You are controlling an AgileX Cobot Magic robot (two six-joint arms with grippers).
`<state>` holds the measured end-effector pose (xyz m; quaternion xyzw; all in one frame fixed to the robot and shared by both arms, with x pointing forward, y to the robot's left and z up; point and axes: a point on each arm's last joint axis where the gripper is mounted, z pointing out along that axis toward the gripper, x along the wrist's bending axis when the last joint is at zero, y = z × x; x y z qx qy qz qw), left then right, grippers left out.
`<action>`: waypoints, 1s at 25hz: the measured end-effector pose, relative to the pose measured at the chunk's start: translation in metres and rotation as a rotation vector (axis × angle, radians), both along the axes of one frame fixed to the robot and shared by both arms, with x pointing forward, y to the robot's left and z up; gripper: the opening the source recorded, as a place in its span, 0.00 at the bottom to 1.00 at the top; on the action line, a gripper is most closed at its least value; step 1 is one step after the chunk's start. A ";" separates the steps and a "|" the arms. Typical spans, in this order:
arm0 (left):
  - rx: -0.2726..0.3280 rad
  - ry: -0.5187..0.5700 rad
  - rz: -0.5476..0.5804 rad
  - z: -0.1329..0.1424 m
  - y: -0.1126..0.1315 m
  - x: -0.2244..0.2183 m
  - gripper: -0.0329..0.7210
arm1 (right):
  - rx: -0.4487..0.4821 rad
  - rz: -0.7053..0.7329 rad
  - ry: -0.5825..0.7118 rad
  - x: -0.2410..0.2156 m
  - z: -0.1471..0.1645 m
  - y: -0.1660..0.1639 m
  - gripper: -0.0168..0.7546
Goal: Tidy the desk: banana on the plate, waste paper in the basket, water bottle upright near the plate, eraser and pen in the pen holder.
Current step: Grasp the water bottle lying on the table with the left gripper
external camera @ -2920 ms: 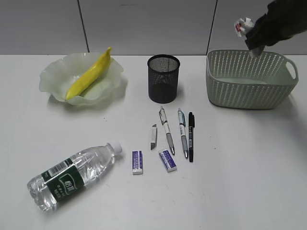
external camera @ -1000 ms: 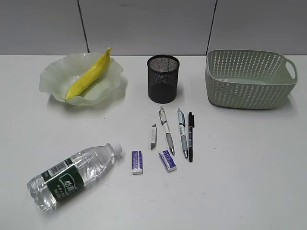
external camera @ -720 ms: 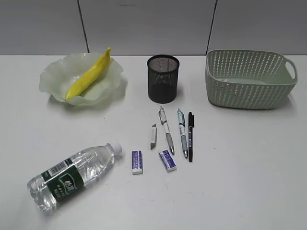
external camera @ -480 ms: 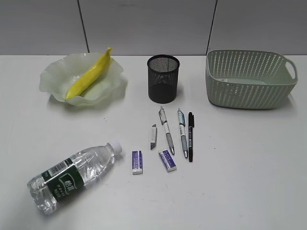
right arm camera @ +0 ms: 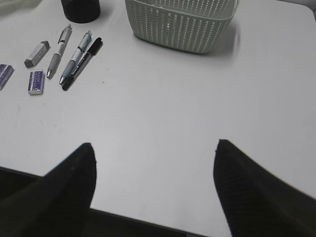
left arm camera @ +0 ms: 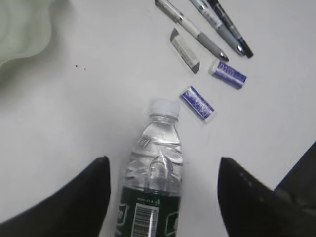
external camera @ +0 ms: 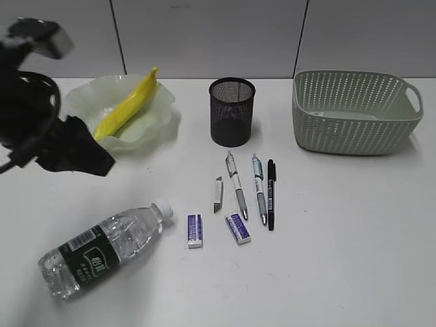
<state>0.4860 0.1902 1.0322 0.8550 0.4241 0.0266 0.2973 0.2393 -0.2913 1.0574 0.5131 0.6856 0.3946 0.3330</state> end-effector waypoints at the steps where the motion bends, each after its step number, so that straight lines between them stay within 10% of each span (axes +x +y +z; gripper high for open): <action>1: 0.045 0.012 -0.025 -0.006 -0.007 0.007 0.74 | 0.000 0.000 0.000 0.000 0.000 0.000 0.77; 13: 0.415 0.166 -0.210 -0.085 -0.067 0.032 0.84 | 0.001 0.000 0.000 0.000 0.000 0.000 0.77; 25: 0.437 0.234 -0.205 -0.129 -0.075 0.040 0.71 | 0.002 -0.001 0.000 0.000 0.000 0.000 0.77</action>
